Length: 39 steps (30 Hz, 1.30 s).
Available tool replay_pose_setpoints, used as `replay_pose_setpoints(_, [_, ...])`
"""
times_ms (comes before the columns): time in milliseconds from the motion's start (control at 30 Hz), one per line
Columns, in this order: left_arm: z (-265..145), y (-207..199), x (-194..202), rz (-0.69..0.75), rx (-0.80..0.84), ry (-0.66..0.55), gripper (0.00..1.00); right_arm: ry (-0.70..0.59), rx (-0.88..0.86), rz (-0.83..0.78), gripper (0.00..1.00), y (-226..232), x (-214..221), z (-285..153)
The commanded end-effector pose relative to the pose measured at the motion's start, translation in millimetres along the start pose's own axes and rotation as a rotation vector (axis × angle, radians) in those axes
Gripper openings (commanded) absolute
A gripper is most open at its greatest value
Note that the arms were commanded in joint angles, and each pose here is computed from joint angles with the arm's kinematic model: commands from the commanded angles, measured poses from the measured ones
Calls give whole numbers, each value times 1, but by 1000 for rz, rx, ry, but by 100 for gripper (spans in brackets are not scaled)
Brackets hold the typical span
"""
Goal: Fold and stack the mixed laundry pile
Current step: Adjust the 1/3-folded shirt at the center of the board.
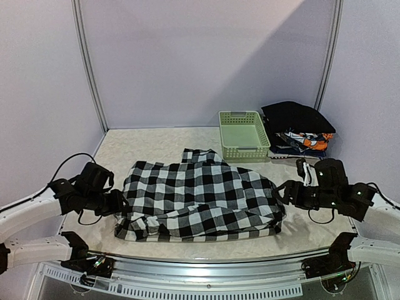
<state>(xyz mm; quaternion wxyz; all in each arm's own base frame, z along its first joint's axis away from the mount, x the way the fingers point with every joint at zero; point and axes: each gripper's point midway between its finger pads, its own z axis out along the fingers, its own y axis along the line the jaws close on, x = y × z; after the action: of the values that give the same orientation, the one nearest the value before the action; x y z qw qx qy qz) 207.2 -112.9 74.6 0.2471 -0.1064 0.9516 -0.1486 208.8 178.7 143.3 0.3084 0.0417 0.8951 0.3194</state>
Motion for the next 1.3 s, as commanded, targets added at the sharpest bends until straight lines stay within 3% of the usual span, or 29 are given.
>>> replay_pose_setpoints(0, [6, -20, 8, 105, 29, 47, 40, -16, 37, -94, 76, 7, -17, 5])
replay_pose_setpoints(167, [2, -20, 32, 168, -41, 128, 52, -10, 45, -134, 78, 18, -29, 16])
replay_pose_setpoints(800, [23, -24, 74, 162, -18, 219, 51, 60, 73, -150, 79, 14, -23, 49])
replay_pose_setpoints(1067, [31, -26, 73, 136, -13, 199, 46, 52, 93, -138, 79, 8, -22, 47])
replay_pose_setpoints(1267, [30, -33, 61, 113, 25, 132, 24, 45, 99, -137, 80, 6, -22, 47])
